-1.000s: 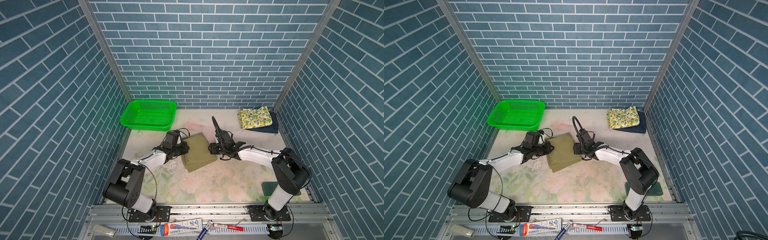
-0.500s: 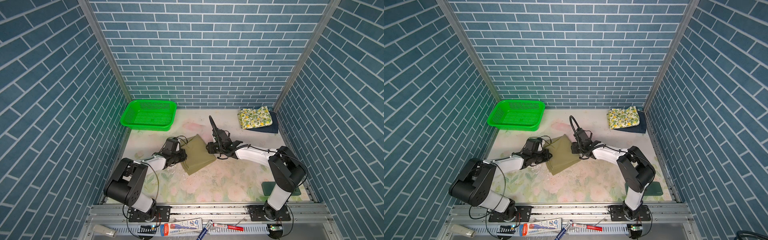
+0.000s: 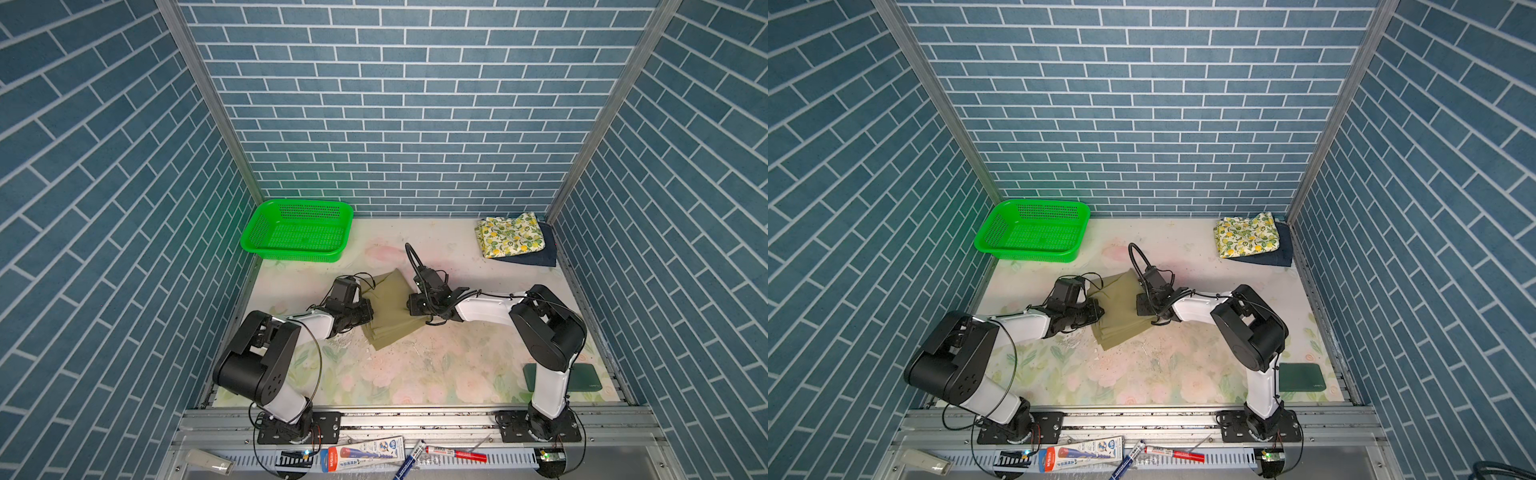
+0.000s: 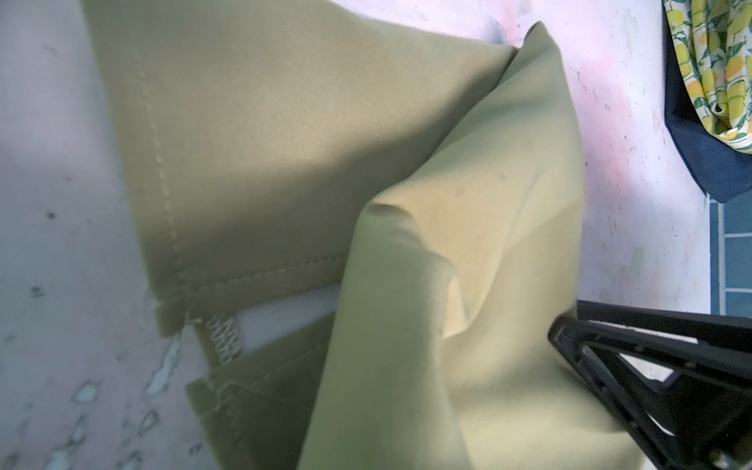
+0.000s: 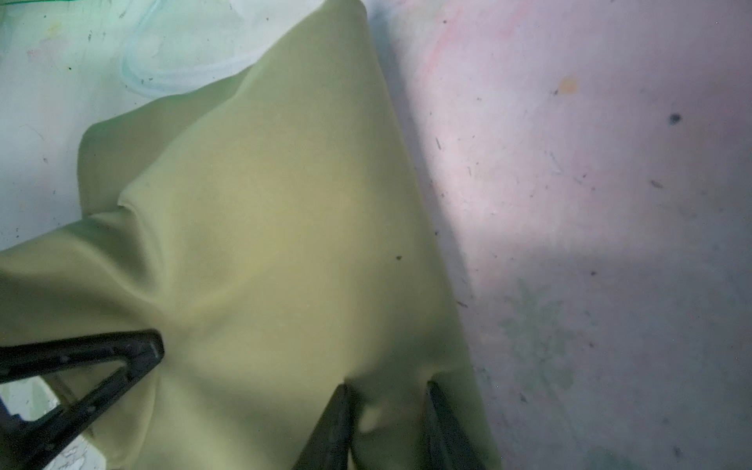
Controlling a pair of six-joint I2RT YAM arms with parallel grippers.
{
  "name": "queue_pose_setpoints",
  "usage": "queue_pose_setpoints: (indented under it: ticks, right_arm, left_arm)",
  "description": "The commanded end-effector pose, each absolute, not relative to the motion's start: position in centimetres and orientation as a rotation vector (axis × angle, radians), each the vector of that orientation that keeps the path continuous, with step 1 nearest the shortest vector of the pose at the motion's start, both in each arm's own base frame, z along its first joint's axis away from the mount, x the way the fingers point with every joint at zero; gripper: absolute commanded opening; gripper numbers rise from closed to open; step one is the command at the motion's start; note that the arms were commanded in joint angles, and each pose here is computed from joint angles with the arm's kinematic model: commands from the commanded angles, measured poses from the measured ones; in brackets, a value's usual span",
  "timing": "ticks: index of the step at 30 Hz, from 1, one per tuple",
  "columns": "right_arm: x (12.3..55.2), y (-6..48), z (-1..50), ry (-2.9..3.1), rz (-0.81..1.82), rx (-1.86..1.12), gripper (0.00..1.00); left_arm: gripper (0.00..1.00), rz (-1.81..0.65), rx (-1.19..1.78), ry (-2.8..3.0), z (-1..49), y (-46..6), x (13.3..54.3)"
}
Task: Fold and stack skirts
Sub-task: Smooth out the skirt at the center of the table.
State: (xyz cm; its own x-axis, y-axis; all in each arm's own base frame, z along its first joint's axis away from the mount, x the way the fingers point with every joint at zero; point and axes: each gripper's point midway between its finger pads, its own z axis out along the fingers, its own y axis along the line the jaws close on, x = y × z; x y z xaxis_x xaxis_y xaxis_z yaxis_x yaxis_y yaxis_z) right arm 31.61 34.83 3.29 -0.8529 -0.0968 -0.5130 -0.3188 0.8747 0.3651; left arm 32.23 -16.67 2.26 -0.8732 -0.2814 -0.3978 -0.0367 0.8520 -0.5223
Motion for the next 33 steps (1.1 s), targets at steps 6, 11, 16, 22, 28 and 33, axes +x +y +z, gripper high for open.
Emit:
queue_pose_setpoints:
  ticks: [6,11,16,22,28,33]
  right_arm:
    - [29.4,33.4,-0.3,2.618,0.529,-0.282,0.27]
    - [29.4,33.2,-0.1,2.596,0.526,-0.273,0.26]
    - [29.4,33.2,-0.1,2.562,0.571,-0.244,0.25]
    - [29.2,33.3,0.3,2.515,0.643,-0.2,0.24]
    - [29.1,33.0,0.6,2.47,0.693,-0.146,0.24]
    - [28.8,32.8,1.1,2.451,0.724,-0.132,0.24]
  left_arm:
    - [0.31,-0.531,-0.273,2.493,5.6,-14.1,33.2]
    - [0.49,-0.485,-0.259,2.374,10.1,-13.1,33.7]
    - [0.46,-0.458,-0.123,2.298,13.2,-14.6,33.3]
    - [0.36,-0.543,-0.019,2.287,12.9,-17.6,33.3]
    - [0.31,-0.545,0.027,2.344,9.6,-19.0,34.1]
    - [0.27,-0.462,0.009,2.396,6.8,-18.2,35.4]
